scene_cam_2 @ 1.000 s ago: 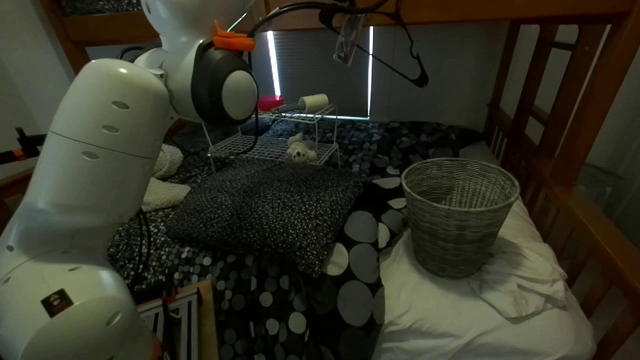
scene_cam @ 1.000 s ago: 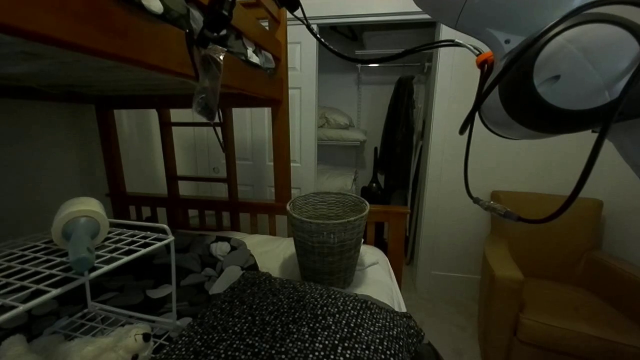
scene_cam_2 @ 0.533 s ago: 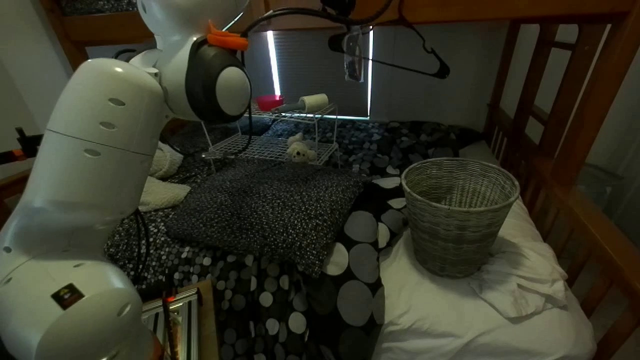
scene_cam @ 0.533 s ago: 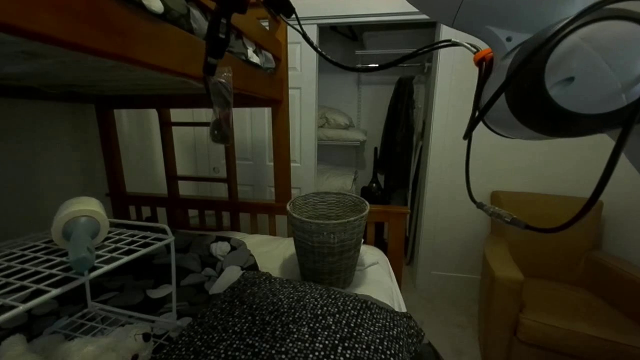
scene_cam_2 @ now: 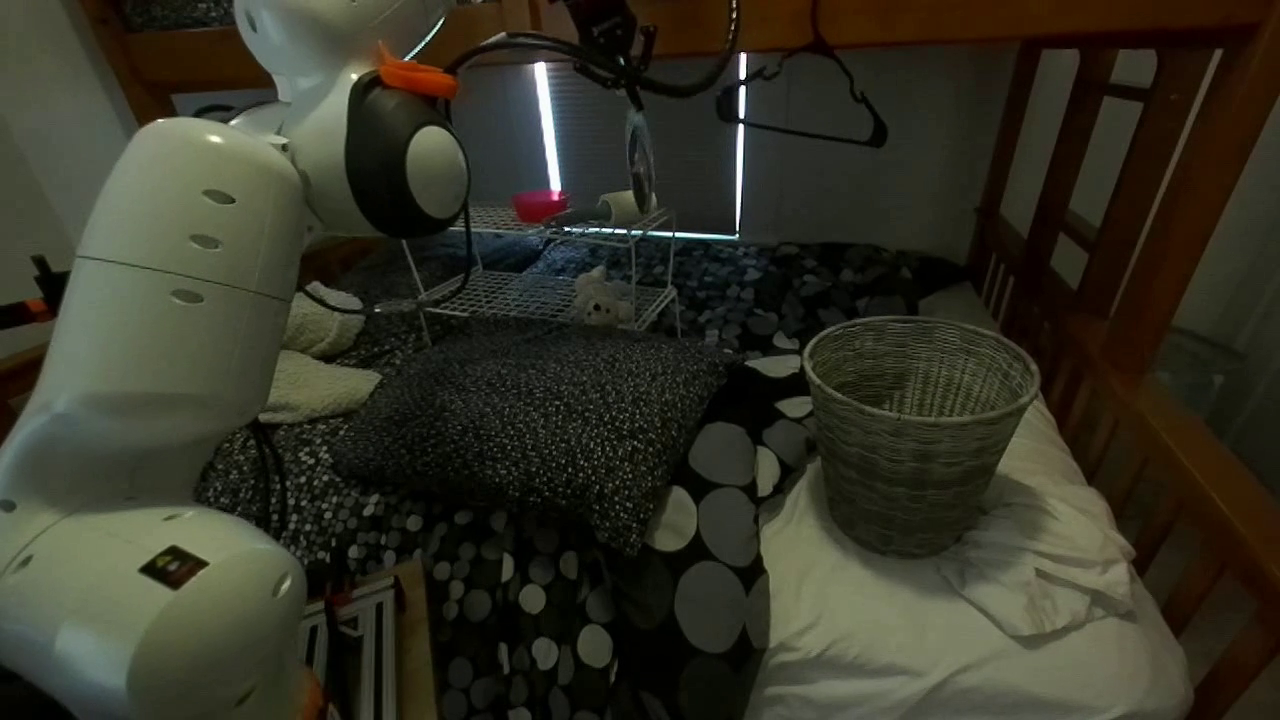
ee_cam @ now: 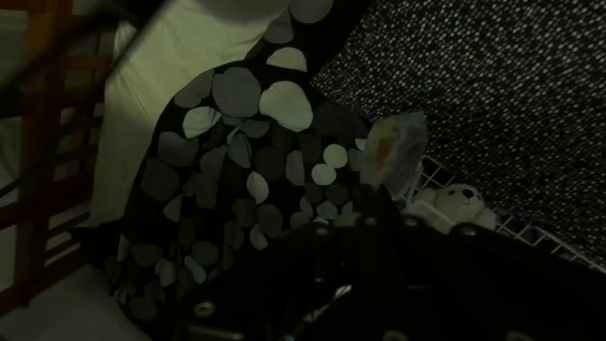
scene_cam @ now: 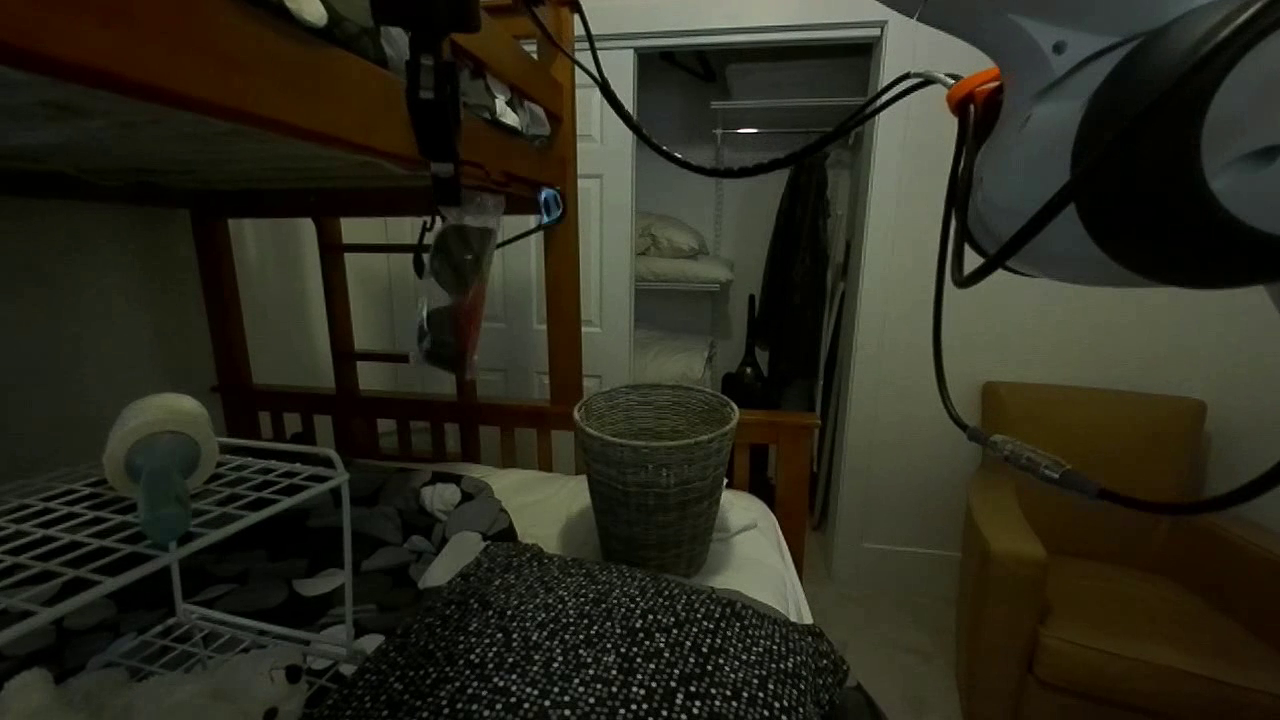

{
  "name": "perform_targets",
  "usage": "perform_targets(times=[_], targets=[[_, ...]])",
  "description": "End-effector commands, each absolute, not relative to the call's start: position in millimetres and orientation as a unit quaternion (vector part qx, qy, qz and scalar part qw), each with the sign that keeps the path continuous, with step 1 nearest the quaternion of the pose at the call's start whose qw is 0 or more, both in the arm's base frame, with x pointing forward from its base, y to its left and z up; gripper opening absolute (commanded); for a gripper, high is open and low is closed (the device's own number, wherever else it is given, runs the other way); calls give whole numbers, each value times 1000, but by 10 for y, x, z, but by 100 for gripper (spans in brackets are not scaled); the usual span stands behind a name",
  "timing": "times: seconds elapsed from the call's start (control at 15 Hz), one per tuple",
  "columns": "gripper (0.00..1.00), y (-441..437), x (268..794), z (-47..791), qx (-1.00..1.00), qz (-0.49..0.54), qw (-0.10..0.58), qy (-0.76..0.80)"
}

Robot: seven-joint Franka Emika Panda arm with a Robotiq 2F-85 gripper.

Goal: Pick up the sun glasses in the plastic and put them in the pink bowl on the top white rack

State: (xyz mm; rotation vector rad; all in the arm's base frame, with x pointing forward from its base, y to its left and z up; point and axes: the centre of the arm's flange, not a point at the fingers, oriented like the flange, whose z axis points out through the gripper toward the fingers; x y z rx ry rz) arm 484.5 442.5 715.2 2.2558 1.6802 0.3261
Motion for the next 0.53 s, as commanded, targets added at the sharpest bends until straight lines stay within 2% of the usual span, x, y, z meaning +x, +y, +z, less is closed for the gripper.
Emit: perform_targets(times=[0.0, 0.47], targets=[[1, 4471, 4802, 7120, 785, 107, 154, 590], [0, 4908, 4885, 6965, 739, 114, 152, 647]])
